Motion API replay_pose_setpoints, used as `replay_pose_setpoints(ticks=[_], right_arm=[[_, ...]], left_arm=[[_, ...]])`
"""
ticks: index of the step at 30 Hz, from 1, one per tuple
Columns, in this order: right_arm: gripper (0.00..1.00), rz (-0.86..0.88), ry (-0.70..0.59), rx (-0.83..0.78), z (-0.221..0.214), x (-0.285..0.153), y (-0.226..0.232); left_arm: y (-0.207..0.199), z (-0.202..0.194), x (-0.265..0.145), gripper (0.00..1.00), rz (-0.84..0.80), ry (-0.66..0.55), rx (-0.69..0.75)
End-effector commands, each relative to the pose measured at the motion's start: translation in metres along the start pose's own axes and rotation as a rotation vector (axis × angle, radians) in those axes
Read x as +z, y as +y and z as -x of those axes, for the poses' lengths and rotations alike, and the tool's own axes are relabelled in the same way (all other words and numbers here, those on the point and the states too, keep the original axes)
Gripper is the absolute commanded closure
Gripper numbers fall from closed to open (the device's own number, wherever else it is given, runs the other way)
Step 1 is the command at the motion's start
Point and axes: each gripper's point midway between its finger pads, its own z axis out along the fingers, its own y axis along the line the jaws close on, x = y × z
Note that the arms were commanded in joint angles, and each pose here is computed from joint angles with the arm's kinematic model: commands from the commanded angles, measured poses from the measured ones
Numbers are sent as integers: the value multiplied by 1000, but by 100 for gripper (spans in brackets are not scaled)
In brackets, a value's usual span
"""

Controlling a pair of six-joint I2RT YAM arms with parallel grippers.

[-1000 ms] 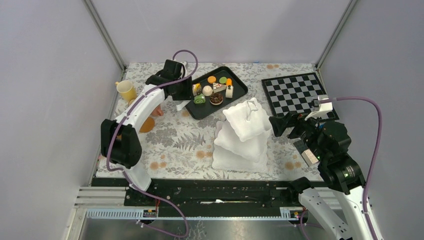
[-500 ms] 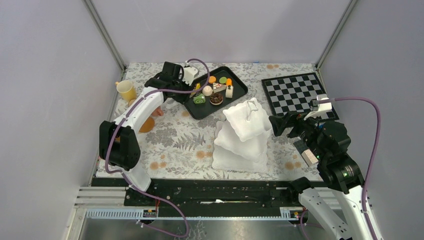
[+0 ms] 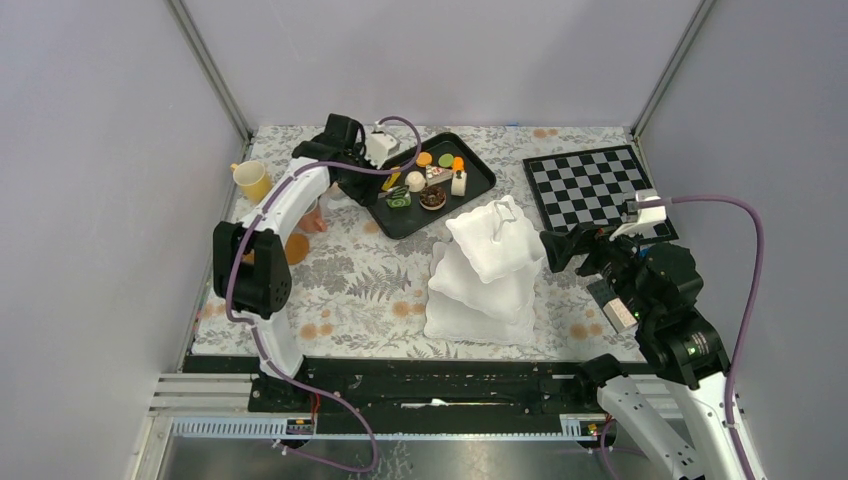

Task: Serve the afternoon tea

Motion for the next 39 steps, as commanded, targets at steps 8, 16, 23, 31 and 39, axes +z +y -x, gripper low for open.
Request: replay_pose_setpoints(ticks=[8, 16, 23, 31, 39], right_arm=[[2, 2, -55, -8, 18, -4, 3], [2, 11, -51, 1, 17, -4, 5], [2, 14, -44, 14, 15, -3, 6], [2, 13, -61, 20, 18, -7, 6], [2, 24, -65, 40, 19, -9, 9]], left_arm=[[4, 12, 18, 43, -47, 2, 26], [9, 10, 31, 42, -47, 31, 25], [11, 6, 38, 40, -59, 34, 18], [7, 4, 42, 46, -78, 34, -1], [7, 12, 27, 65, -46, -11, -37]])
